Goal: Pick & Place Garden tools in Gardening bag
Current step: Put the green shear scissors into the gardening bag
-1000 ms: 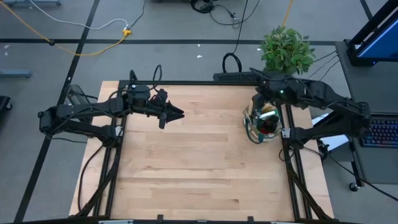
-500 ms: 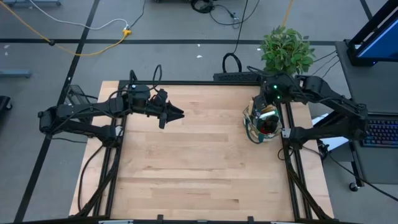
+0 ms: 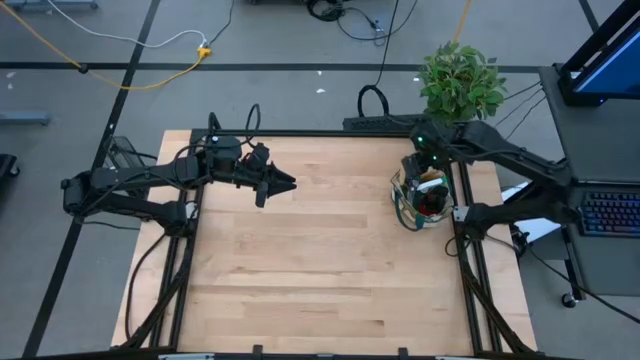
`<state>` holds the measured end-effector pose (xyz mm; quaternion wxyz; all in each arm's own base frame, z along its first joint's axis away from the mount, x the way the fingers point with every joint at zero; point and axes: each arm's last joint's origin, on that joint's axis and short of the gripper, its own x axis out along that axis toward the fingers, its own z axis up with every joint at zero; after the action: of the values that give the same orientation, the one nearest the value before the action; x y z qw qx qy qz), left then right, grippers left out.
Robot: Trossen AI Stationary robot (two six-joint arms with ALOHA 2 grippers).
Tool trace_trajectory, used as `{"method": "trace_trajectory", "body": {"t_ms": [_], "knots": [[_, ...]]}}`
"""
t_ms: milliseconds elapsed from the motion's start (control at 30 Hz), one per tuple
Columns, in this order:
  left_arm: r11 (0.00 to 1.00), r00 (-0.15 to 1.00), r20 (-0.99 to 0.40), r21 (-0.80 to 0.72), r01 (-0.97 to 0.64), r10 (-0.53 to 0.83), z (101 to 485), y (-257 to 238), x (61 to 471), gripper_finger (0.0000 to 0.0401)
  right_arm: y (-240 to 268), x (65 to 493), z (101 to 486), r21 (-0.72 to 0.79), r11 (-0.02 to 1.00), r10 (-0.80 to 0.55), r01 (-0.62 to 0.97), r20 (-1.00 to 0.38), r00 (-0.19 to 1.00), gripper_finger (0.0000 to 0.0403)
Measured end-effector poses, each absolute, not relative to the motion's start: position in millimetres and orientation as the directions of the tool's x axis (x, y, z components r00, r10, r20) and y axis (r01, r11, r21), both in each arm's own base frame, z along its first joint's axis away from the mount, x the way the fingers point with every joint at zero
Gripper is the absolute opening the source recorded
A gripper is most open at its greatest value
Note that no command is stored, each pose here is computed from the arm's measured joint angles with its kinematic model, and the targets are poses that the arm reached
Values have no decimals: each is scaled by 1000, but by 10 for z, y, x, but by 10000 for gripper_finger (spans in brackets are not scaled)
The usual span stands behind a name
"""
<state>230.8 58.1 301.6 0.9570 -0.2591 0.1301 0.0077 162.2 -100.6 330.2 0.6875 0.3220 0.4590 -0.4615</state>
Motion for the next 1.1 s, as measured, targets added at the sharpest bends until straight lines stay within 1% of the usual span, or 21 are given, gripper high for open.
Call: {"method": "trace_trajectory", "body": {"t_ms": [200, 400, 700, 833, 967, 1100], "knots": [[865, 966, -253, -495, -83, -52, 3016, 582, 2308, 136, -1163, 1622, 3052, 70, 347, -313, 935, -931, 186, 211], [862, 966, -254, -500, -85, -52, 3015, 583, 2307, 136, -1295, 1605, 2835, 100, 312, -329, 945, -922, 206, 214], [852, 966, -254, -516, -89, -52, 3015, 583, 2307, 136, -1418, 1562, 2830, 121, 289, -366, 950, -903, 226, 210], [852, 966, -254, -516, -89, -52, 3015, 583, 2307, 136, -1458, 1565, 2799, 111, 280, -360, 954, -909, 212, 205], [852, 966, -254, -516, -89, -53, 3015, 582, 2307, 136, -1500, 1607, 2738, 90, 292, -345, 952, -919, 193, 198], [852, 966, -255, -516, -90, -52, 3014, 582, 2307, 136, -1523, 1630, 2701, 79, 293, -335, 953, -925, 180, 186]]}}
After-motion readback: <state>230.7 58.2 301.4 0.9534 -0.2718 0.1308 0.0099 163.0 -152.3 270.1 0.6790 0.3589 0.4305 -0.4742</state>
